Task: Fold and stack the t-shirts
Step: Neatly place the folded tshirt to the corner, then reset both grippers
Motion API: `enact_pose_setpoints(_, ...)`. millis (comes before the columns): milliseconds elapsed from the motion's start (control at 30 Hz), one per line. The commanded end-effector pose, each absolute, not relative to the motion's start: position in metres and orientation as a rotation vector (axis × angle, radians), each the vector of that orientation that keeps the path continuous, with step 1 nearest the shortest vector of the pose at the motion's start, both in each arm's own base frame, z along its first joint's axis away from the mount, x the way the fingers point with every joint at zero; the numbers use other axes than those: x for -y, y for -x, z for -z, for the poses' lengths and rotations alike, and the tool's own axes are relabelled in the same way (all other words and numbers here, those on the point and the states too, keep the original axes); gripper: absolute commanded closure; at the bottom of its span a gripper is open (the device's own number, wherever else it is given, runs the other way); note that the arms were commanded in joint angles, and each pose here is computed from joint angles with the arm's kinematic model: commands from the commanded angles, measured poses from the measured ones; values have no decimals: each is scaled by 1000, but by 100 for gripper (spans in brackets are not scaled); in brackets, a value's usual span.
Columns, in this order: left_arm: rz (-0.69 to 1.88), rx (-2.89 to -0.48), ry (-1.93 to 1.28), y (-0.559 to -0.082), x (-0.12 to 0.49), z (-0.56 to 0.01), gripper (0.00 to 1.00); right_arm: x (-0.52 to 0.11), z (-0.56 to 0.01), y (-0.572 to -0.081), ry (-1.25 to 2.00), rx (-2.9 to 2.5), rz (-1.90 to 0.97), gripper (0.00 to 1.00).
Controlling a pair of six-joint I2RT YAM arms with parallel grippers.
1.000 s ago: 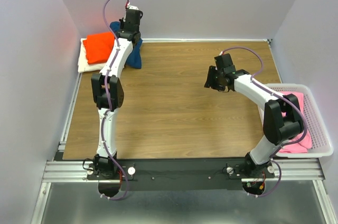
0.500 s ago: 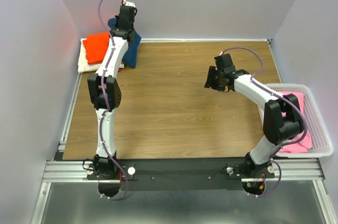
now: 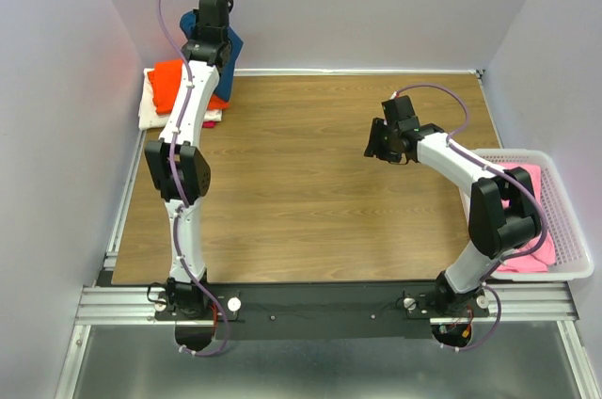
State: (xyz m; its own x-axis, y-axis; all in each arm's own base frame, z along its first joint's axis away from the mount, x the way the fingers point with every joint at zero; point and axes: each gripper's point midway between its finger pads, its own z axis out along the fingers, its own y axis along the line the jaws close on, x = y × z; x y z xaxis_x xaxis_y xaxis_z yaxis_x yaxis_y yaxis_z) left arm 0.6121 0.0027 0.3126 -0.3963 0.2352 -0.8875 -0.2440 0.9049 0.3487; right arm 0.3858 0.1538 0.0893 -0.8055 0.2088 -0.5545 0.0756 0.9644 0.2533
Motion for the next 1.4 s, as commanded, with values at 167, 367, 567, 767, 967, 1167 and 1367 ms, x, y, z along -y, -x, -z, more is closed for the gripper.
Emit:
enact_pose_setpoints(167, -491, -1826, 48, -610, -26, -348, 100, -155, -95, -387, -179, -2505, -287, 44)
enact_pose_setpoints(367, -483, -1896, 65, -627, -56, -303, 100, -157, -92, -389, -173, -2514, -290, 45)
enact_pose_setpoints(567, -513, -1957, 313, -626, -127, -261, 49, -158, -93, -391, -164, -2514, -291, 44)
enact_pose_setpoints(767, -392, -1846, 402, -618, -131, -306, 2, -157, -98, -388, -170, -2504, -296, 44)
enact_pose_setpoints(967, -231, -1794, 409, -606, -109, -331, 2, -152, -107, -386, -185, -2478, -285, 44)
enact_pose_setpoints(1167, 58, -1812, 412, -593, -61, -329, 2, -149, -121, -388, -219, -2438, -282, 44)
enact_pose_setpoints(1367, 214, -1813, 293, -550, 23, -346, 2, -140, -142, -391, -261, -2366, -252, 44)
